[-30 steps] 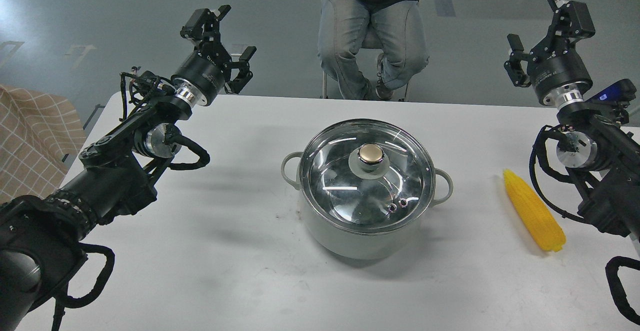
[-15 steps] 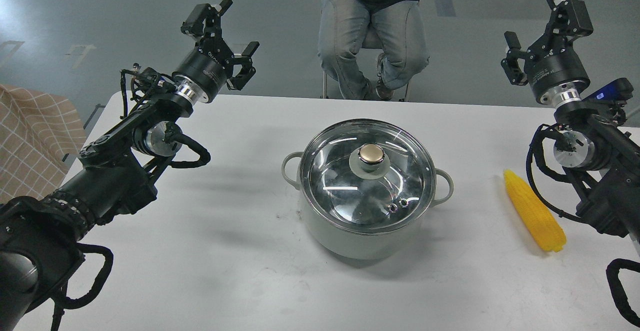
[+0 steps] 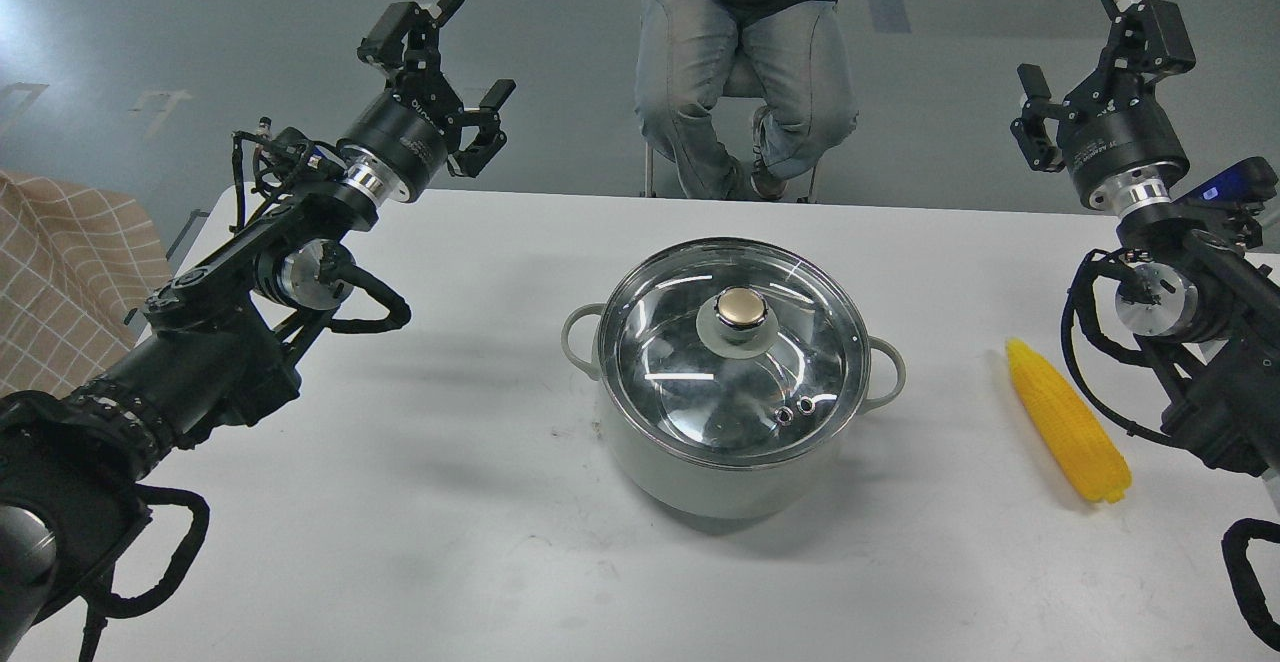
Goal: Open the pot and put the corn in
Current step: 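Reach the left gripper over the pot and grasp the lid's brass knob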
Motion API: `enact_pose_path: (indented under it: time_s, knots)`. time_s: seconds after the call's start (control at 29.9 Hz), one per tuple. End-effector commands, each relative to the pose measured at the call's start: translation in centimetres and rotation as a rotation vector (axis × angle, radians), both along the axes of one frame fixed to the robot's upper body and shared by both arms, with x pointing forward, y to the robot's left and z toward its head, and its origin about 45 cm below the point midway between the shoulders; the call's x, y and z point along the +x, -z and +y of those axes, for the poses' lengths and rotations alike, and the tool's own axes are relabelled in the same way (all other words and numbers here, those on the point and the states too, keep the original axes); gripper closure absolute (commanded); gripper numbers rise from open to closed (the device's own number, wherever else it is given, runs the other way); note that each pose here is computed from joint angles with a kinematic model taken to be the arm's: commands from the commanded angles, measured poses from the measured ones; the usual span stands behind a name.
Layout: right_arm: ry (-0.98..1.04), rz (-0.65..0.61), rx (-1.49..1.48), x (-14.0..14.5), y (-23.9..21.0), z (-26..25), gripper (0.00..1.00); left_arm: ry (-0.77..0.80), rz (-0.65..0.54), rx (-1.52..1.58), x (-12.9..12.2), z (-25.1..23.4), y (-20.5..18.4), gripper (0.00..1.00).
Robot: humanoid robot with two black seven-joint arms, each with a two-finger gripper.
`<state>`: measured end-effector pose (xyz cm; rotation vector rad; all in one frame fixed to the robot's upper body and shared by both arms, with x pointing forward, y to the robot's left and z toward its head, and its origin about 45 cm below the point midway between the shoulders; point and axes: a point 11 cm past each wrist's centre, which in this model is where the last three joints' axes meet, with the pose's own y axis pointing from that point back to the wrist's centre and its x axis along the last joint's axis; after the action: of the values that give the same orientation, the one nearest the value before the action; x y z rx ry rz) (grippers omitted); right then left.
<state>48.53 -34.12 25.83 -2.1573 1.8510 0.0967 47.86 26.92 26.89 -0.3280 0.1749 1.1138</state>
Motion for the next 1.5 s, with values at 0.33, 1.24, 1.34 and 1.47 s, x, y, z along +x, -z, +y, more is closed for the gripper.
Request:
enact_pose_path:
  time_s: [0.33, 1.24, 1.34, 1.47]
  knots:
    - [0.05, 0.029, -0.033, -0.7, 1.0, -2.1, 0.0, 0.141, -0.544, 0.757, -4.1, -3.4, -10.6, 0.05]
    - [0.063, 0.046, -0.039, -1.1, 1.8, -2.5, 0.0, 0.656, -1.234, 1.563, -12.1, -18.6, 2.1, 0.05]
    - [0.065, 0.053, -0.036, -1.3, 2.2, -2.6, 0.0, 0.659, -1.228, 1.556, -11.9, -19.3, 2.4, 0.05]
    - [0.064, 0.054, -0.036, -1.4, 2.2, -2.5, 0.0, 0.685, -1.213, 1.565, -12.0, -19.5, 3.4, 0.05]
